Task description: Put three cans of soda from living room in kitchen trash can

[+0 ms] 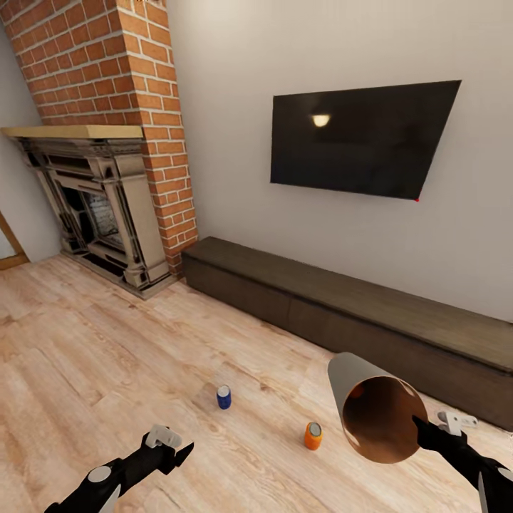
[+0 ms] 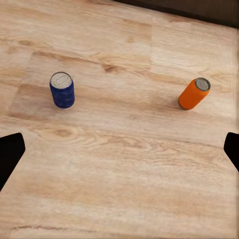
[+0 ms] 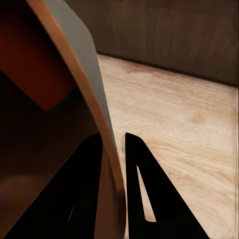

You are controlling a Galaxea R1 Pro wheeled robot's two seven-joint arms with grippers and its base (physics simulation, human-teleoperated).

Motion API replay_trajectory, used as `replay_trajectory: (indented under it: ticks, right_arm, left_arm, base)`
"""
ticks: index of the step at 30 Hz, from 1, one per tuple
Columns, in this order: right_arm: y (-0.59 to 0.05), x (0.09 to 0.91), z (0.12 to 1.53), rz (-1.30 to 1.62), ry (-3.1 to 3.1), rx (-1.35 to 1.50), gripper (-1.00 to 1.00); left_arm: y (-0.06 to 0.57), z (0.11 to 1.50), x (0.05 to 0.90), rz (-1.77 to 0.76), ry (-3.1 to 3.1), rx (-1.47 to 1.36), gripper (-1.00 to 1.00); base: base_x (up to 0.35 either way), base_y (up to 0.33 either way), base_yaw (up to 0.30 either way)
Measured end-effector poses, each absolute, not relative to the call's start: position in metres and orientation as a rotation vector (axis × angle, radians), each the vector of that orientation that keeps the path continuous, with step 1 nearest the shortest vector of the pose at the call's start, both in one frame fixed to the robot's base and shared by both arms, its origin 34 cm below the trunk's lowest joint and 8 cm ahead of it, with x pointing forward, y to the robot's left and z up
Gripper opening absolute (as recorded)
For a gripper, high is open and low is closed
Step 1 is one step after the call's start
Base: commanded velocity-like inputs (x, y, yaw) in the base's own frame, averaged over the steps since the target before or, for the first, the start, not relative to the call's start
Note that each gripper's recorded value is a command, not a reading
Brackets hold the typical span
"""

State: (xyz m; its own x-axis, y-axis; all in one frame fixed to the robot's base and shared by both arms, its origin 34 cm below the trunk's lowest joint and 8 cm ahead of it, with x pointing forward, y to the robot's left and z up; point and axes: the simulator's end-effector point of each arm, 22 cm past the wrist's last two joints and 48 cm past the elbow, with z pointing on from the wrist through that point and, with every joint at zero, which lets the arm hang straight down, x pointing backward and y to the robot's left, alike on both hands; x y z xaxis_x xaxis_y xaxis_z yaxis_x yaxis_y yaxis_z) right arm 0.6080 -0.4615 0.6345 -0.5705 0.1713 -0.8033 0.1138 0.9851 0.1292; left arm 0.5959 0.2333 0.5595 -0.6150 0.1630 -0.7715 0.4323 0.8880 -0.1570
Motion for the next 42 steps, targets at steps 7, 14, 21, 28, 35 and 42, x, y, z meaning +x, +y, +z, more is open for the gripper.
replay_trajectory:
  ticks: [7,14,21,28,35,42]
  right_arm:
    - [-0.462,0.609,0.637,0.075,2.173,0.196,-1.0]
    - [-0.462,0.609,0.637,0.075,2.171,0.195,-1.0]
    - [-0.462,0.609,0.638,0.075,2.167,0.196,-1.0]
    - [-0.462,0.61,0.642,0.075,2.161,0.196,-1.0]
    - [-0.461,0.611,0.644,0.083,2.156,0.192,-1.0]
    - [-0.459,0.604,0.641,0.083,2.151,0.175,-1.0]
  left_arm:
    - [0.234,0.56,0.597,-0.413,2.227,0.422,1.0]
    - [0.235,0.56,0.597,-0.411,2.228,0.421,1.0]
    - [0.234,0.561,0.596,-0.412,2.228,0.423,1.0]
    - [0.234,0.563,0.597,-0.412,2.223,0.425,1.0]
    - [0.234,0.567,0.599,-0.411,2.216,0.427,1.0]
    - [0.234,0.57,0.6,-0.409,2.209,0.432,1.0]
  base:
    - [0.061,0.014,-0.036]
    - [0.269,0.06,-0.073]
    - [0.317,0.014,-0.199]
    - [0.311,-0.084,-0.213]
    - [0.291,-0.14,-0.209]
    - [0.283,-0.154,-0.206]
